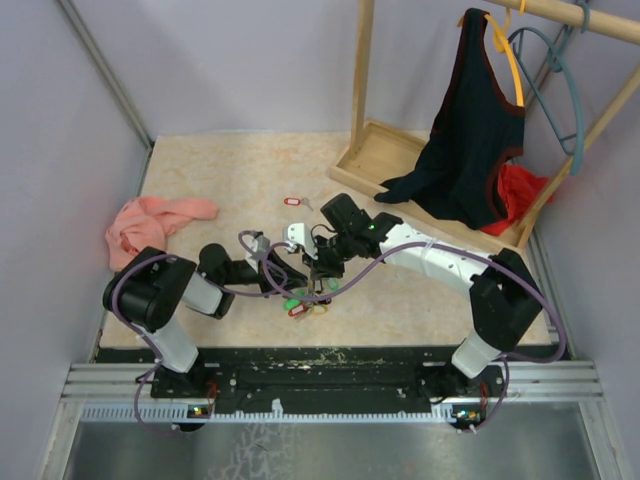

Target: Put the keys on the keyring

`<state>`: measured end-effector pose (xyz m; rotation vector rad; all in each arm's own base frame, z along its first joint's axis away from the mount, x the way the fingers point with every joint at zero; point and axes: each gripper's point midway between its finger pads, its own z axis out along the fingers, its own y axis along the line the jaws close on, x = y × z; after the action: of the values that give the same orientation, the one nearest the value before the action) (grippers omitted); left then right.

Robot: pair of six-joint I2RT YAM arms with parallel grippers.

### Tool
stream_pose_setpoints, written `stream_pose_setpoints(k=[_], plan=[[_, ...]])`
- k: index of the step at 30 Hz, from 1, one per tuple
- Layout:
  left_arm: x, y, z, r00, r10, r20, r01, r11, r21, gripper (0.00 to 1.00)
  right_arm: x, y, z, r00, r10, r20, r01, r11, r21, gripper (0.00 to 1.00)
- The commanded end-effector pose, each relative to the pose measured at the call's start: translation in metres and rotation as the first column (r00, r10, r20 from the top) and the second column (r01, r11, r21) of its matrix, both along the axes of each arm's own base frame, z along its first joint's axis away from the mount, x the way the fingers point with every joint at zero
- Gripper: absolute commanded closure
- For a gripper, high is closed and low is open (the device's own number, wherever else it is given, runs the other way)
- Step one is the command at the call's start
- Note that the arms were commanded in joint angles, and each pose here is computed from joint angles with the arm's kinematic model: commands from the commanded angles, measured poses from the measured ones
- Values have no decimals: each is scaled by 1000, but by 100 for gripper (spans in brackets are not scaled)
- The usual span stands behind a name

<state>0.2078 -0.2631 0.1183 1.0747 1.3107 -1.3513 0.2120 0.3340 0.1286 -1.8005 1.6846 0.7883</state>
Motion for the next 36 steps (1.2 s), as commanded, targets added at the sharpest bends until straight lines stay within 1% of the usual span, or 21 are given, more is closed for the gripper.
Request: stream_pose_setpoints(k=[1,8,13,16,17,18,22,24,26,29,32,34,36], plan=[[-2,-5,38,964,-28,265,55,994,-94,75,4,24,33,997,49,64,-56,993,105,100],[-3,-7,35,967,-45,252,69,994,-88,77,4,25,36,996,52,66,-60,992,115,100],[-4,-8,31,969,-51,241,73,994,-83,86,4,26,39,996,50,71,-59,990,129,100],[-4,-8,29,971,-49,233,69,994,-80,87,4,25,40,996,39,74,-48,990,133,100],[-5,-8,29,971,-50,232,71,994,-80,90,4,25,40,997,37,73,-47,990,135,100],[-6,-8,29,971,-54,232,74,994,-79,98,3,25,40,997,39,69,-48,989,137,100],[-7,-7,33,967,-46,250,70,994,-85,100,1,24,39,999,20,48,-26,990,138,100],[-8,-5,34,965,-39,258,64,994,-87,100,4,21,40,999,-19,51,11,989,149,88],[-10,-5,33,966,-38,256,62,994,-86,100,6,16,46,996,-70,63,57,982,178,82],[-10,-4,32,966,-36,258,60,995,-84,100,15,3,52,981,-182,68,163,961,223,77],[-11,-3,35,962,-33,271,59,994,-88,100,24,-9,56,954,-292,66,265,927,266,73],[-12,-3,36,959,-32,281,59,994,-90,100,28,-16,54,940,-338,54,310,907,284,71],[-12,-3,37,959,-27,284,55,994,-91,100,26,-17,48,935,-355,28,332,898,288,69]])
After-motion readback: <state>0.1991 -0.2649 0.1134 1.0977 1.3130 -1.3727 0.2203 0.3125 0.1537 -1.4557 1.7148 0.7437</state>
